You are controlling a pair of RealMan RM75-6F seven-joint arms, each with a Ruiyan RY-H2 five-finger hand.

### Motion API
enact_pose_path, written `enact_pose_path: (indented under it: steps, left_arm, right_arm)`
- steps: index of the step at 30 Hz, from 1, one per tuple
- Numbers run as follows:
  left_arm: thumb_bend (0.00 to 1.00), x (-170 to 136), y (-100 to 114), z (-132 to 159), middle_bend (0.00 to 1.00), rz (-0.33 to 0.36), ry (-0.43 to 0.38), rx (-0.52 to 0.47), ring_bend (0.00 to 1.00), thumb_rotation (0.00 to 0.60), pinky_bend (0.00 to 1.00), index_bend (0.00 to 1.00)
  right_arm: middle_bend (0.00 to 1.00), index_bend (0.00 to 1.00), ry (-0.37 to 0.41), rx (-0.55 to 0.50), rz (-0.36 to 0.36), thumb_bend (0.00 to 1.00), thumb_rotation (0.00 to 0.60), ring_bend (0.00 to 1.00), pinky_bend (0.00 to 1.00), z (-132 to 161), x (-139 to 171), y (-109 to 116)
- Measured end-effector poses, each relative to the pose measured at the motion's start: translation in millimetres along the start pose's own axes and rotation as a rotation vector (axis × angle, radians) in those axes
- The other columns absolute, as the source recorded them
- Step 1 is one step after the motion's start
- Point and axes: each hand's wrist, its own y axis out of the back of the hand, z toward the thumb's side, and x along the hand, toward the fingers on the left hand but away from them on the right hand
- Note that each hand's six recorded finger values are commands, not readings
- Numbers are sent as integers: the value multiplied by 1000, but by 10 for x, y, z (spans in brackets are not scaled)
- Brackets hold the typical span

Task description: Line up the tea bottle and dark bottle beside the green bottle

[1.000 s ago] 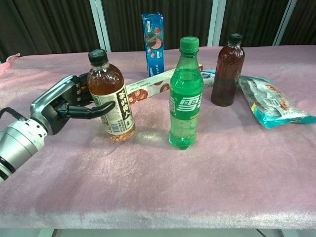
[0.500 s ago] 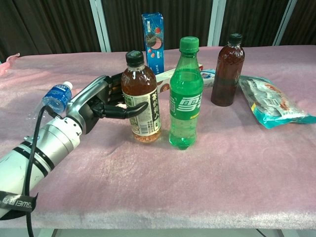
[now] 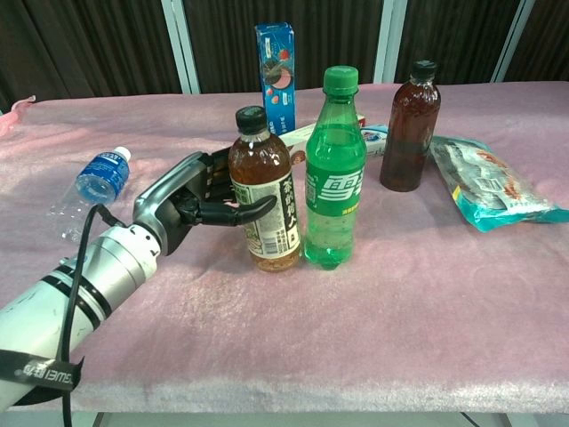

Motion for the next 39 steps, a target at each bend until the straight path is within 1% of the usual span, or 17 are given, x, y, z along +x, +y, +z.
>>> enact_pose_path:
  steps: [4,7,13,21,28,32,39]
  left_arm:
    - [524,31,-34,-47,777,-17,7,-8,537,600,503,792]
    - [521,41,-65,-40,777,-25,-2,-11,537,600,501,792]
    - [517,63,-71,-31,776,-17,-19,-6,524,600,485,790]
    - [517,86,-56,-111,767,-33,-12,17,476,600,401,785]
    - [519,69,-39,-138,762,-42,-22,29,474,600,378,780]
    - [516,65,-33,-128,722,-42,-32,34,453,600,355,757]
    - [504,57,-15,-178,624,-61,-28,61,375,600,300,733]
  right_arm:
    - [0,0,-2,-23,0,219,600,0,36,-12,17,25]
    - [0,0,-4,-42,-4,219,600,0,36,-29,30,51]
    - [0,0,-11,-46,-9,219,600,0,36,-53,41,68]
    - [0,0,-14,-57,-14,220,600,0,36,-64,48,87]
    - [0,0,-11,-54,-10,219,600,0,36,-61,50,79]
    - [0,0,-11,-52,-8,220,600,0,36,-56,51,75]
    - [0,0,-5,-52,-1,220,600,0,36,-44,57,66]
